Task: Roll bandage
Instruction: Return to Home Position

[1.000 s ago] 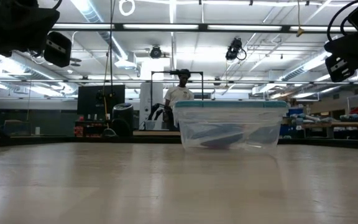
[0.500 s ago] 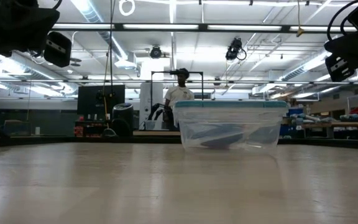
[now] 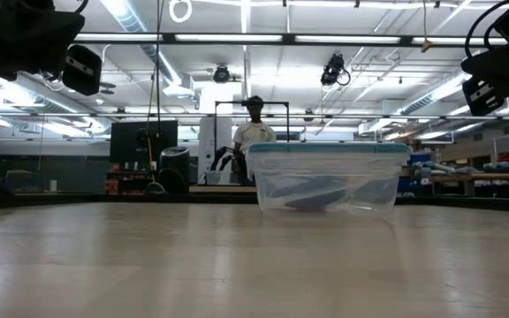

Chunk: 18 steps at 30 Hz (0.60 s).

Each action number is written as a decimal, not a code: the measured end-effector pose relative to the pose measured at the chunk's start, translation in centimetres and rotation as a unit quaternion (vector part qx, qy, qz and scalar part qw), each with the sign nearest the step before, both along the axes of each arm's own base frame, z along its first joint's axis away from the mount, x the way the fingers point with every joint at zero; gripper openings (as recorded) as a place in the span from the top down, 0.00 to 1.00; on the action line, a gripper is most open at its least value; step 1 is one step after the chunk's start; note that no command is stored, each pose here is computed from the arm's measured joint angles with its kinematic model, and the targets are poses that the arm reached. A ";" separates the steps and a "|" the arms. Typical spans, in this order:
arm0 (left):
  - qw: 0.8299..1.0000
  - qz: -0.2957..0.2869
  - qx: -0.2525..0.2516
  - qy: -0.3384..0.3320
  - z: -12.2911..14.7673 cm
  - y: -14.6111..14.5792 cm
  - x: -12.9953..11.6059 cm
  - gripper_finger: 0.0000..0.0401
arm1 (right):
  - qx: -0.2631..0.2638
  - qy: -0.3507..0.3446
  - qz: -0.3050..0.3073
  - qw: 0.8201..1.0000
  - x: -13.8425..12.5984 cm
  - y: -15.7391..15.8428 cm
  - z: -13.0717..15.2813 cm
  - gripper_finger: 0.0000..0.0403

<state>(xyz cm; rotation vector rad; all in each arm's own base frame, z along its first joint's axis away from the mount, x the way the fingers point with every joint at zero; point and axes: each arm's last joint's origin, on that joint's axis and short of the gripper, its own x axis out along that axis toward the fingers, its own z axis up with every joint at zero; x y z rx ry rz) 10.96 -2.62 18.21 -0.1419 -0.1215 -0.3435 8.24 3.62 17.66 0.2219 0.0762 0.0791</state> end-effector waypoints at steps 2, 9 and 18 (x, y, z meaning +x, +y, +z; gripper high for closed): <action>1.000 0.000 0.000 0.000 0.0 0.0 0.0 1.00 | 0.000 0.000 0.000 1.000 0.0 0.0 0.0 0.98; 1.000 0.000 0.000 0.000 0.0 0.0 0.0 1.00 | 0.000 0.000 0.000 1.000 0.0 0.0 0.0 0.99; 1.000 0.000 0.000 0.000 0.0 0.0 0.0 1.00 | 0.000 0.000 0.000 1.000 0.0 0.0 0.0 0.98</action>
